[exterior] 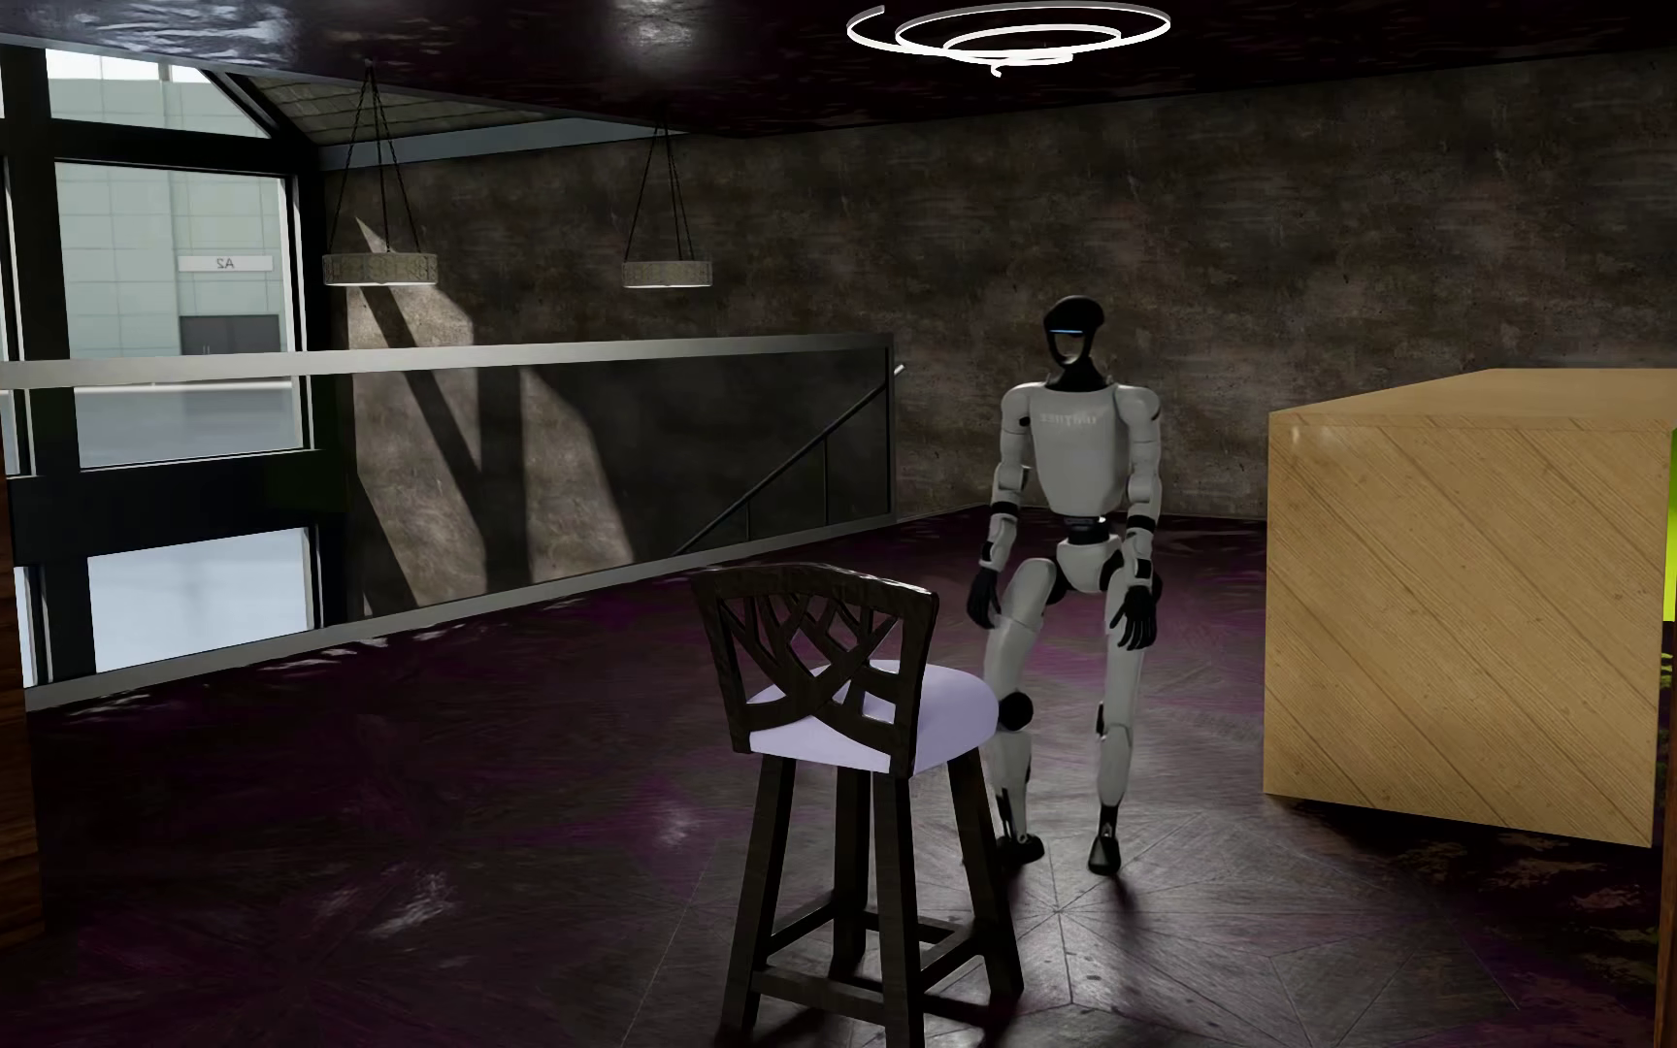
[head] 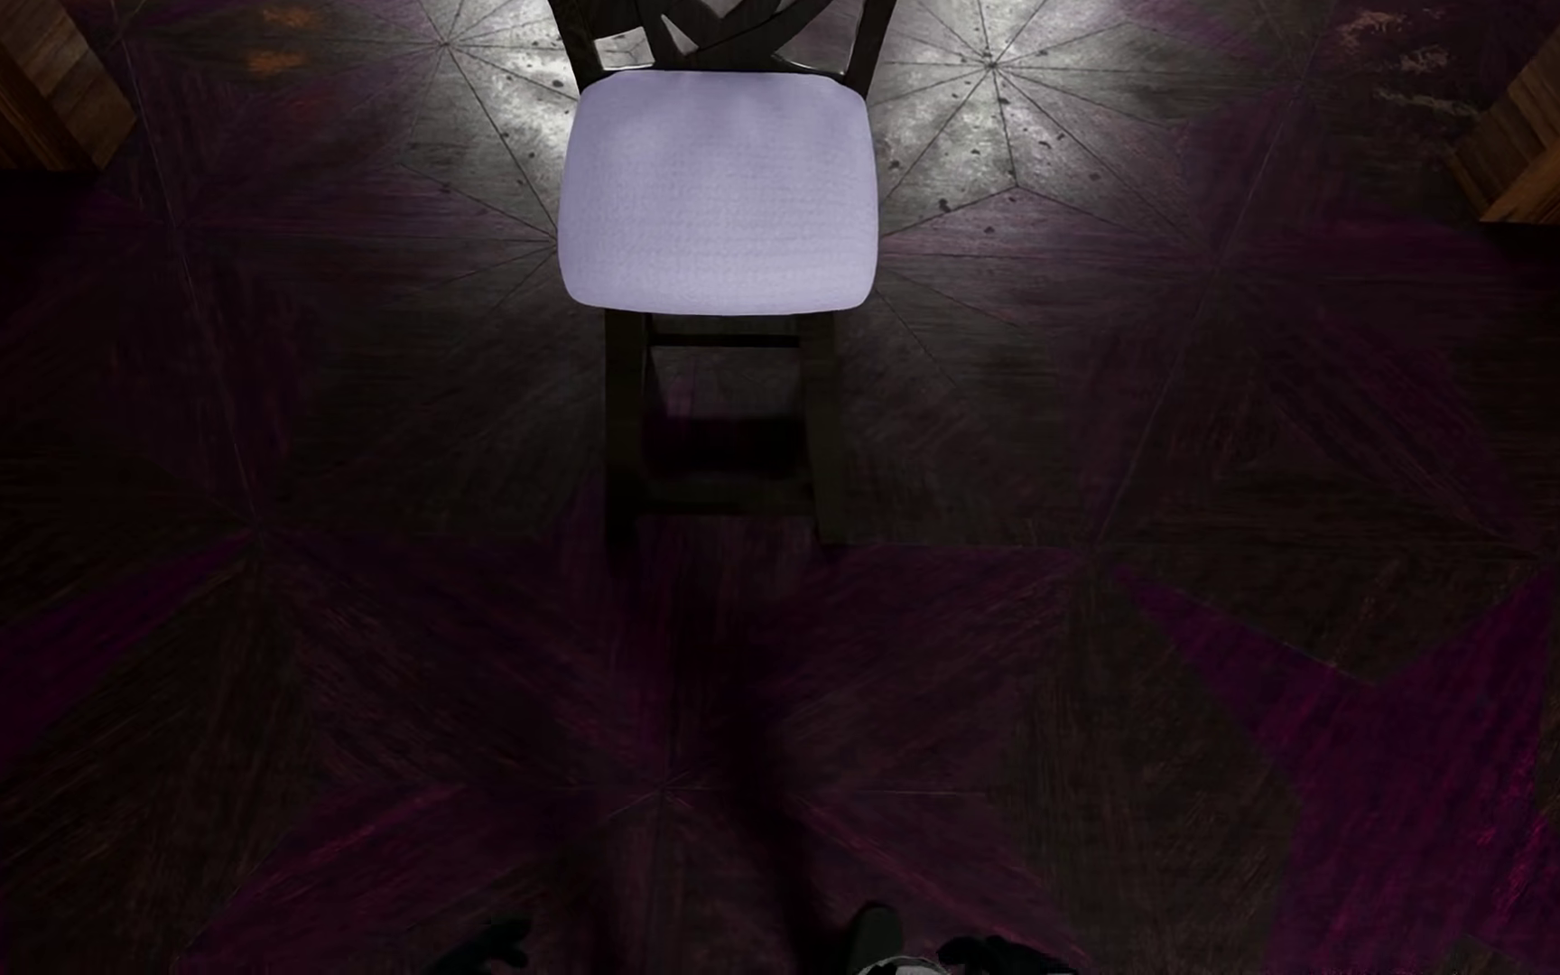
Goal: Go to the light purple stool
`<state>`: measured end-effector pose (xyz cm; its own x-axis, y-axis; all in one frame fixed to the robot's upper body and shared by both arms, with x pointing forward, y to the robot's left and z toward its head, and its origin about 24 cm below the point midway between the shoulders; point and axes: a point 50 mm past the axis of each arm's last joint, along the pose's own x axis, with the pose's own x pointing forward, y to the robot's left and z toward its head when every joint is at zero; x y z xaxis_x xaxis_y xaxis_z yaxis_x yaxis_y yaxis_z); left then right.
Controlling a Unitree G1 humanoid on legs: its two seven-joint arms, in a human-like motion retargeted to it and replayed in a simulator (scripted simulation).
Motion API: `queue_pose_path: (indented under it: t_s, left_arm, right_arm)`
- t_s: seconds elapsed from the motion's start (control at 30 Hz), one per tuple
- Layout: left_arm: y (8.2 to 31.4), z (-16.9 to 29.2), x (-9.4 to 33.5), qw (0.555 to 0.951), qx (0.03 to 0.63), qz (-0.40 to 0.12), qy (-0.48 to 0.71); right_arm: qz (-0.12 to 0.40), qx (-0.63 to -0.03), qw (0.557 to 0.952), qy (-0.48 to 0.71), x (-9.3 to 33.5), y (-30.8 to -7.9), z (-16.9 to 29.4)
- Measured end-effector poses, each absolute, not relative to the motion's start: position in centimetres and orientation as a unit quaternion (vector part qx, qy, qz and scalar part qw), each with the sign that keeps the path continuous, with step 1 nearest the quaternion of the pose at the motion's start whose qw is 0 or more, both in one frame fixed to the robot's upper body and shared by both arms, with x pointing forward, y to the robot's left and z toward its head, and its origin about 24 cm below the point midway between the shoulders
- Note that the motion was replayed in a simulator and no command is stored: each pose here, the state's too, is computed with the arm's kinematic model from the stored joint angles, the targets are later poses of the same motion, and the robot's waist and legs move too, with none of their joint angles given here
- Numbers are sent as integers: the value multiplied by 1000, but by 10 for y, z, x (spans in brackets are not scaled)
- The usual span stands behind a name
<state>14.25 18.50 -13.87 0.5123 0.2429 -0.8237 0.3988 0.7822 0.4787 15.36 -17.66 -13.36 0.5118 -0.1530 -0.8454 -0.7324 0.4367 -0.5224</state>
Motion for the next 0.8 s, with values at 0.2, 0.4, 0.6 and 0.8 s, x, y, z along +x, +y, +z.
queue_pose_path:
  t_s: [0.2, 0.4, 0.6, 0.8]
  left_arm:
    - [186, -142, 133, 800, 325, -51, 502]
    - [192, -142, 120, 802, 335, -48, 492]
    - [193, -144, 110, 791, 350, -67, 498]
    - [189, -143, 111, 793, 365, -89, 480]
  right_arm:
    - [205, -502, 719, 435, 168, -174, -129]
    - [208, -512, 721, 418, 174, -173, -126]
    - [205, -515, 714, 427, 170, -178, -129]
    - [202, -525, 714, 418, 177, -180, -126]
